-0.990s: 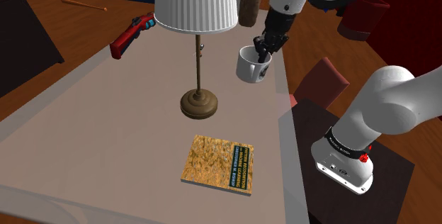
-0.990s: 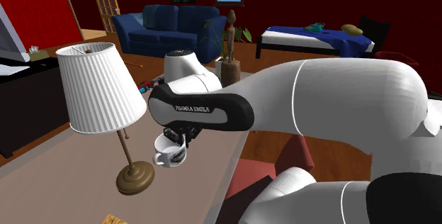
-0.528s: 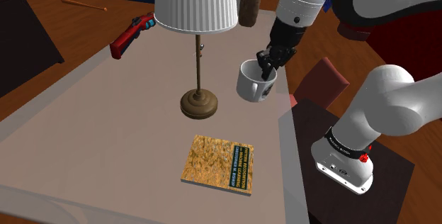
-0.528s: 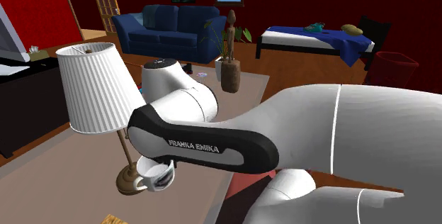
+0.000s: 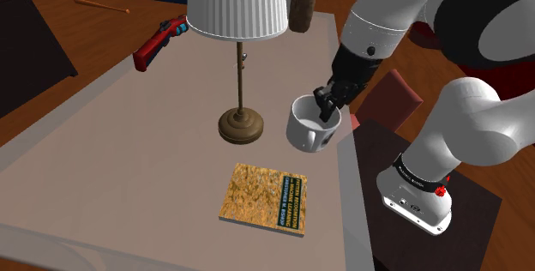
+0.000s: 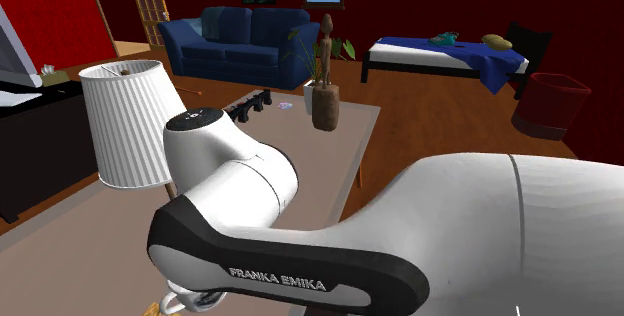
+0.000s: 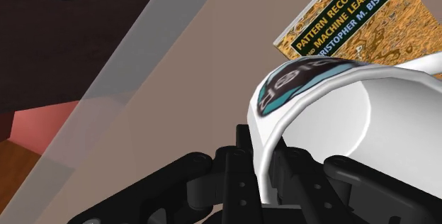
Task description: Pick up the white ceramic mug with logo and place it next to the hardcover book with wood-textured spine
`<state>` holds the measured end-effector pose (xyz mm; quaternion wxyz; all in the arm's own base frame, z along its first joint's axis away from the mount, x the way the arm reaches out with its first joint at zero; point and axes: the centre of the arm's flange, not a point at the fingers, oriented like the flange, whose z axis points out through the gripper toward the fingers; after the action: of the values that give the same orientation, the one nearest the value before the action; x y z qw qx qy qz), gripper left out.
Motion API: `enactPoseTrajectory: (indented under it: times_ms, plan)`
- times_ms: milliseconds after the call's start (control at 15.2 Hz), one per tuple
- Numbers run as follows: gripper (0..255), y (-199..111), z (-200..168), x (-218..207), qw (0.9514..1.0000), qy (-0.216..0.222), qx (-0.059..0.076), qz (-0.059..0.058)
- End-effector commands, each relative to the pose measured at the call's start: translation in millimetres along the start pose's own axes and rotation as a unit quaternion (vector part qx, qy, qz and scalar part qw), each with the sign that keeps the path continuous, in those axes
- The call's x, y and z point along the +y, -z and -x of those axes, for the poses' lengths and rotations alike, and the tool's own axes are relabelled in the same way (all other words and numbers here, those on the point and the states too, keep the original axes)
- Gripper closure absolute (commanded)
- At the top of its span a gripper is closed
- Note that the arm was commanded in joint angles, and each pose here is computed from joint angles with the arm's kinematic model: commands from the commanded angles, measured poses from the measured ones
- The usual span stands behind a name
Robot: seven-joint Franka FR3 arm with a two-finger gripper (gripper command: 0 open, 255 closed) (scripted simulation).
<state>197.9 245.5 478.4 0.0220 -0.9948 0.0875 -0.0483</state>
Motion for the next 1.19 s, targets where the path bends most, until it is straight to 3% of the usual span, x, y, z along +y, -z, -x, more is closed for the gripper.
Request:
enactPoseTrajectory:
  times_ms: [0,1122]
  plan:
    - [255,-11,2,0,1.0,0.0,0.0,0.0]
    - [255,-101,10,5,1.0,0.0,0.0,0.0]
